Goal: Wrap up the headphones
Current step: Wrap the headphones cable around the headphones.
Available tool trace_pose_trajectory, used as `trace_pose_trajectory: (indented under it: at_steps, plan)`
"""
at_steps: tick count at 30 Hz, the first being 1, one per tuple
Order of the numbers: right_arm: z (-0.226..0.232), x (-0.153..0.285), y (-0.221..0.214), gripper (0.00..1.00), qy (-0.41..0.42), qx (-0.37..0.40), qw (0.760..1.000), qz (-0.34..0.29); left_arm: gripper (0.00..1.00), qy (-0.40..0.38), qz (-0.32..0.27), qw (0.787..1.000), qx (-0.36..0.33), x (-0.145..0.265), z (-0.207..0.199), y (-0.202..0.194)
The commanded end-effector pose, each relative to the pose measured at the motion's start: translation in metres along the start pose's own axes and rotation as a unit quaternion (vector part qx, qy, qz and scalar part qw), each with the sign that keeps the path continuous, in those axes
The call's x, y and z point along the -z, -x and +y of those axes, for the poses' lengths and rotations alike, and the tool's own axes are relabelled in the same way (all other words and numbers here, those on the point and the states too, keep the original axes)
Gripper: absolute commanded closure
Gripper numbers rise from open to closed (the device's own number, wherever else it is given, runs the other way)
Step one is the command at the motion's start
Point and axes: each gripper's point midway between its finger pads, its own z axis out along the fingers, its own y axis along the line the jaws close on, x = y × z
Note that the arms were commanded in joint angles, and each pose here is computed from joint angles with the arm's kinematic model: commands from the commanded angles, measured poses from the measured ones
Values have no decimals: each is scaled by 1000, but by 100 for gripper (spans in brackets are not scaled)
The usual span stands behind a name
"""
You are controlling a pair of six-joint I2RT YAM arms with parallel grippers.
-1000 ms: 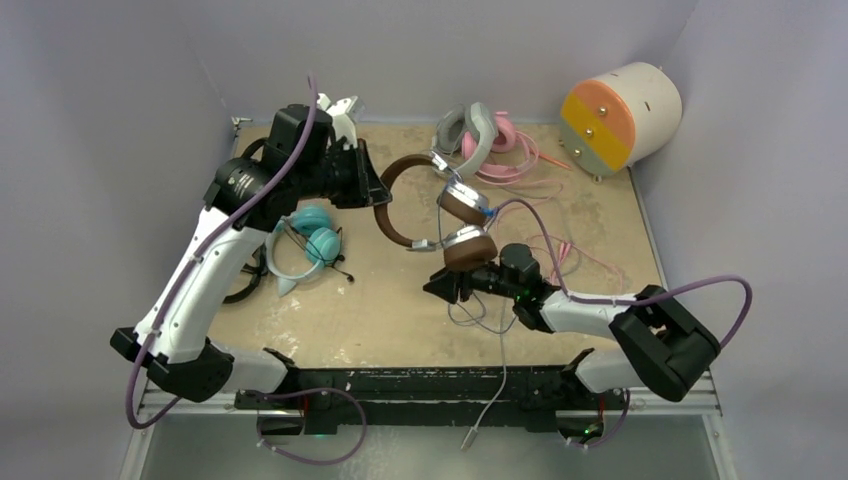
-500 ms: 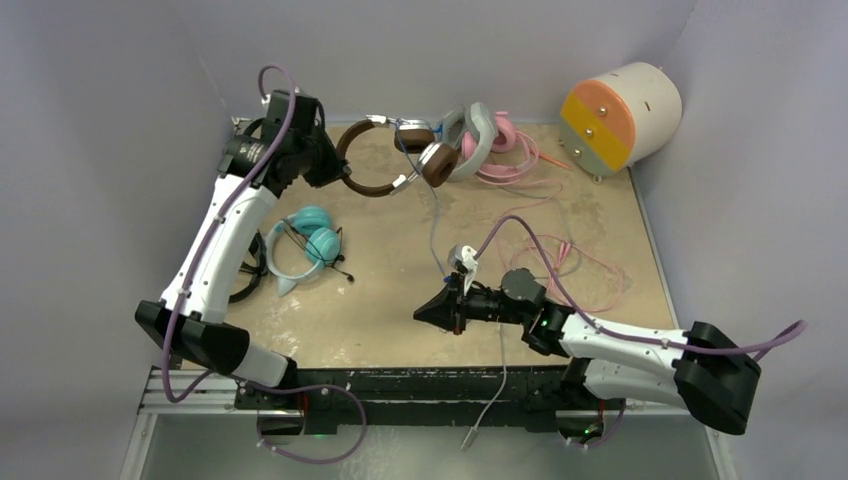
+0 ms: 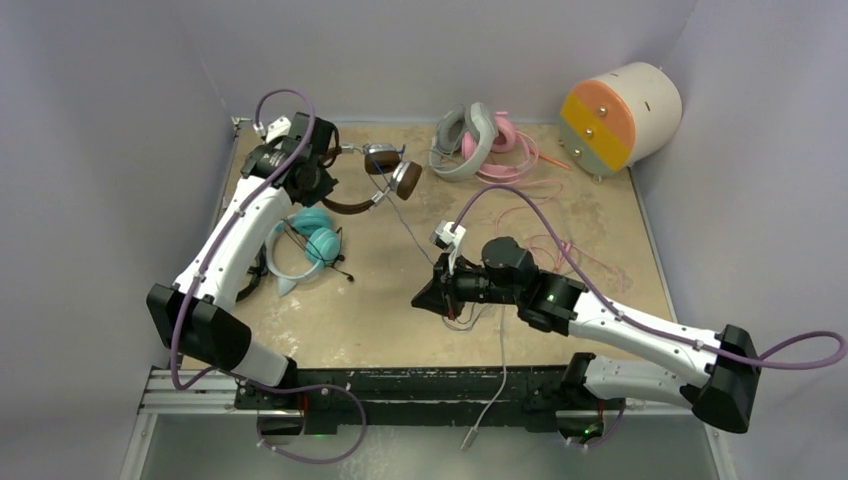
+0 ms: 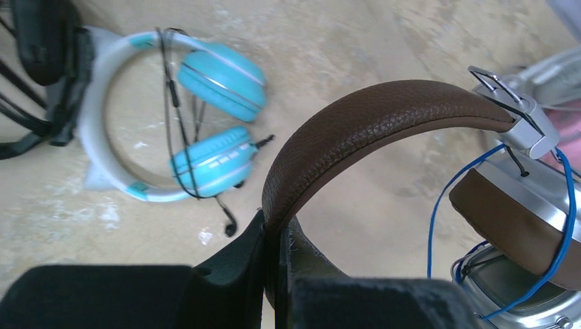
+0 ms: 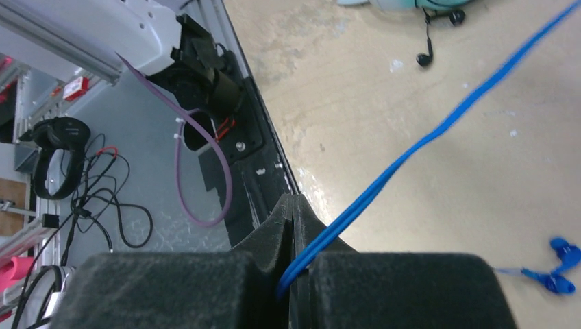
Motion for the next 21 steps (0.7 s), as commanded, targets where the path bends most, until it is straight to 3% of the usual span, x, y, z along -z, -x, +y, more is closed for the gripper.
trace_pose_trajectory:
  at_steps: [1, 8, 14, 21]
  plan:
    - [3, 25, 16, 100, -43, 27, 998, 32, 100, 45, -60, 997, -13, -3, 20, 19]
    - [12, 52, 38, 100, -69, 53, 995, 54, 100, 98, -30, 989, -107, -29, 49, -7]
    - [1, 63, 66, 100, -126, 94, 986, 51, 100, -46, 4, 967, -250, -28, 15, -49]
    - [-20, 71, 108, 100, -180, 114, 977, 0, 100, -63, 7, 932, -357, -13, 13, -86]
